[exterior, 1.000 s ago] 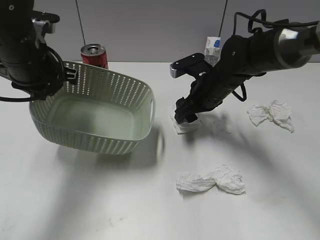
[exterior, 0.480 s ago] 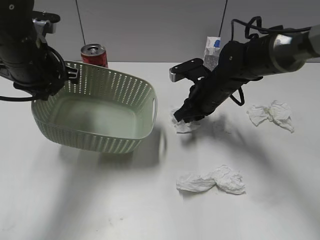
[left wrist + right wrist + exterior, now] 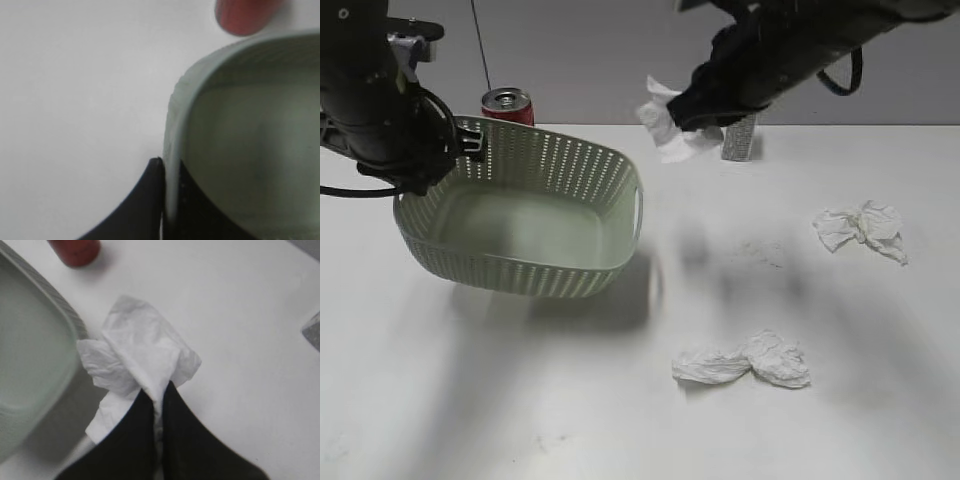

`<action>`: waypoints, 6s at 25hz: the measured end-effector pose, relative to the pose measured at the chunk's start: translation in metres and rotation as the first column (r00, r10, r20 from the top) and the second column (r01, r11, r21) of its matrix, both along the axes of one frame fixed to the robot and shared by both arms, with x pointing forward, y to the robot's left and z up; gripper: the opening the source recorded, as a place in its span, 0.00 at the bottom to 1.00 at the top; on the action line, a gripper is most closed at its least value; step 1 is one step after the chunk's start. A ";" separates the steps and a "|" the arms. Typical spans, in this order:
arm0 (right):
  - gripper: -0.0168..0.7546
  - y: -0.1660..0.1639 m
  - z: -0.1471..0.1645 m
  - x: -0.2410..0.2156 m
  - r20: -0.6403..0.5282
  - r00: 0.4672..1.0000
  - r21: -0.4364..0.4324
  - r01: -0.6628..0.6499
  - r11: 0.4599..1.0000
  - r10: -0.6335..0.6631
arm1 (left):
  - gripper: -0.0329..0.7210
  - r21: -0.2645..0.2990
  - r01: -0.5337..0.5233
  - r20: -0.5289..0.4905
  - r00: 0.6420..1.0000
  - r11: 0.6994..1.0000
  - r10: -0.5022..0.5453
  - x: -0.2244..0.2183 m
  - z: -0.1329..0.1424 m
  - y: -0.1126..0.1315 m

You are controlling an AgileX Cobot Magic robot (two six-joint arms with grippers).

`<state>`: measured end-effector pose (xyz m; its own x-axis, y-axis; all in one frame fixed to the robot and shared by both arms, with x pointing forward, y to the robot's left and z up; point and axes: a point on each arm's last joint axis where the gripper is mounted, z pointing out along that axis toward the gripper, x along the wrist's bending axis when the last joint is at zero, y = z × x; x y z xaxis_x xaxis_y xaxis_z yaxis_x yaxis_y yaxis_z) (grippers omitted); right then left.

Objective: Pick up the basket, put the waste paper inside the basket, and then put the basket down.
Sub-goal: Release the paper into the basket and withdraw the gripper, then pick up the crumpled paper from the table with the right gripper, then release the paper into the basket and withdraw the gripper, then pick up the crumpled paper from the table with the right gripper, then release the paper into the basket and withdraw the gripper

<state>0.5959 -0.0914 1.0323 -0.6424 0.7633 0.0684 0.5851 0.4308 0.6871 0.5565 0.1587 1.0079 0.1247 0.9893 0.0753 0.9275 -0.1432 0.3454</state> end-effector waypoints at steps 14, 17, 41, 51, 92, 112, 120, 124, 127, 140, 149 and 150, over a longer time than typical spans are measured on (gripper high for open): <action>0.54 0.082 -0.049 -0.041 -0.110 0.977 -0.004 -0.181 0.983 0.180 | 0.04 -0.076 -0.020 0.002 1.000 0.997 0.020 0.000 0.000 -0.006; 0.79 0.081 -0.045 -0.041 -0.106 0.973 -0.035 -0.211 0.977 0.206 | 0.04 -0.079 -0.020 0.005 1.000 0.997 0.020 0.000 0.000 -0.006; 0.77 -0.073 -0.113 -0.137 -0.239 0.971 -0.230 -0.035 0.972 -0.022 | 0.04 -0.046 0.062 -0.032 0.997 0.997 -0.064 0.000 -0.031 -0.031; 0.58 -0.071 -0.153 -0.123 -0.226 0.972 -0.283 -0.008 0.959 -0.059 | 0.04 -0.045 0.064 -0.031 0.997 0.997 -0.065 0.000 -0.031 -0.031; 0.80 0.039 -0.016 -0.034 -0.064 0.991 -0.119 -0.124 0.985 0.117 | 0.04 -0.087 0.044 -0.031 0.998 0.995 -0.047 -0.003 -0.024 -0.032; 0.79 -0.179 -0.104 0.035 -0.125 0.843 -0.154 0.505 0.849 -0.524 | 0.04 -0.093 0.039 -0.037 0.998 0.995 -0.043 -0.004 -0.024 -0.033; 0.79 -0.182 -0.147 0.043 -0.108 0.855 -0.215 0.478 0.852 -0.507 | 0.04 -0.122 0.017 -0.059 0.998 0.992 -0.025 -0.005 -0.024 -0.035; 0.64 -0.183 -0.153 0.043 -0.117 0.854 -0.224 0.474 0.852 -0.506 | 0.04 -0.123 0.013 -0.066 0.998 0.992 -0.022 -0.006 -0.025 -0.035; 0.32 -0.182 -0.153 0.041 -0.130 0.850 -0.225 0.476 0.850 -0.510 | 0.04 -0.123 0.011 -0.071 0.997 0.992 -0.020 -0.007 -0.025 -0.035; 0.04 -0.111 -0.015 0.008 0.067 0.918 0.020 0.391 0.920 -0.391 | 0.04 -0.120 0.003 -0.091 0.996 0.993 -0.014 -0.008 -0.025 -0.034; 0.04 0.006 0.020 -0.061 0.111 0.992 0.107 0.053 0.993 -0.064 | 0.04 -0.125 0.004 -0.085 0.996 0.992 -0.015 -0.008 -0.025 -0.035; 0.04 0.016 0.011 -0.064 0.086 0.995 0.100 0.033 0.994 -0.041 | 0.04 -0.126 0.004 -0.084 0.996 0.992 -0.015 -0.008 -0.025 -0.035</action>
